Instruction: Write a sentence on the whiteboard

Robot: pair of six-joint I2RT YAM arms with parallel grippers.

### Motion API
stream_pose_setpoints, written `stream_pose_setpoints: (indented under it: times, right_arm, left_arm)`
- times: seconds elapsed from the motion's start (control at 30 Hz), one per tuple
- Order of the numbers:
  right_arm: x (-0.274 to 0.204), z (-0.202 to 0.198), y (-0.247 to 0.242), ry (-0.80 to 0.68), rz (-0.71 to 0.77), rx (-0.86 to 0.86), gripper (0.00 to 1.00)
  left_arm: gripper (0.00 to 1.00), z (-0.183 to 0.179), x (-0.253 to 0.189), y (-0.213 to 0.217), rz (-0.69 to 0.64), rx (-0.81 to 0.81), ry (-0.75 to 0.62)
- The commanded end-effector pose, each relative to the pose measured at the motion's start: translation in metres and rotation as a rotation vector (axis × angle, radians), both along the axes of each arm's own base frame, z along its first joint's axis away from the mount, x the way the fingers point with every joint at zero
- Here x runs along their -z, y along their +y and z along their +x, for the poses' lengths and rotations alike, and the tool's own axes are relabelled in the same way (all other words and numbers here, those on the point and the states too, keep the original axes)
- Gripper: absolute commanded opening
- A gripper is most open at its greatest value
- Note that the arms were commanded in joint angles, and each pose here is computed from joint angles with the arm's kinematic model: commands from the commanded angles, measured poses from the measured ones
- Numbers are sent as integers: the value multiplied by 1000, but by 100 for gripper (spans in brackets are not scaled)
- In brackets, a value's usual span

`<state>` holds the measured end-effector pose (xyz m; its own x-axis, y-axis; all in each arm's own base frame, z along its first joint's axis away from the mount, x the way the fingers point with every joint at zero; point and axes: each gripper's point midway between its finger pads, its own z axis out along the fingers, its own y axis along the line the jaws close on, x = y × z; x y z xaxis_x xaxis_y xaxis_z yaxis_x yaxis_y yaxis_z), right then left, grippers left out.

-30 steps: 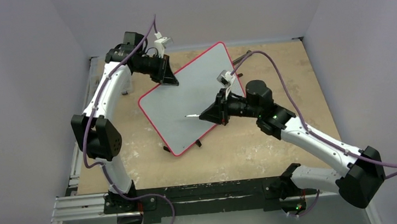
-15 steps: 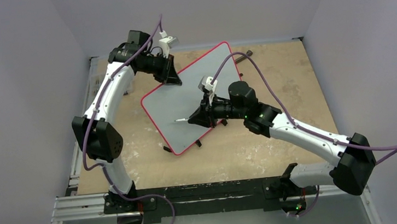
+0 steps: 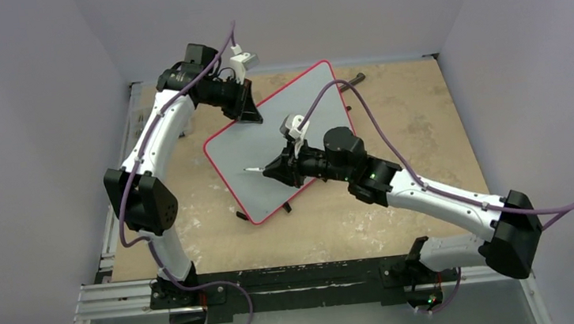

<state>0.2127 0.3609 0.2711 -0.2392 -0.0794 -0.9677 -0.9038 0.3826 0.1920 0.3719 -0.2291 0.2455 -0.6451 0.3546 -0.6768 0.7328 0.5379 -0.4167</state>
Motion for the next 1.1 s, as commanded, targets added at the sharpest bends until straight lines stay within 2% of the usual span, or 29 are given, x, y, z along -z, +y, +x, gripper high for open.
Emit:
stream_pose_setpoints:
  times: [0.0, 0.57, 0.87, 1.07]
  right_arm:
    - [-35, 20, 6, -98, 79, 92, 0]
    - [-48, 51, 55, -167, 94, 150, 0]
    - [-51, 64, 60, -173, 102, 194, 0]
    - [-34, 68, 59, -158, 58, 214, 0]
  left_arm:
    - [0, 6, 45, 24, 259, 13, -73]
    - [0, 5, 50, 21, 273, 27, -72]
    - [0, 3, 47, 20, 269, 29, -76]
    - [0, 3, 45, 20, 269, 29, -79]
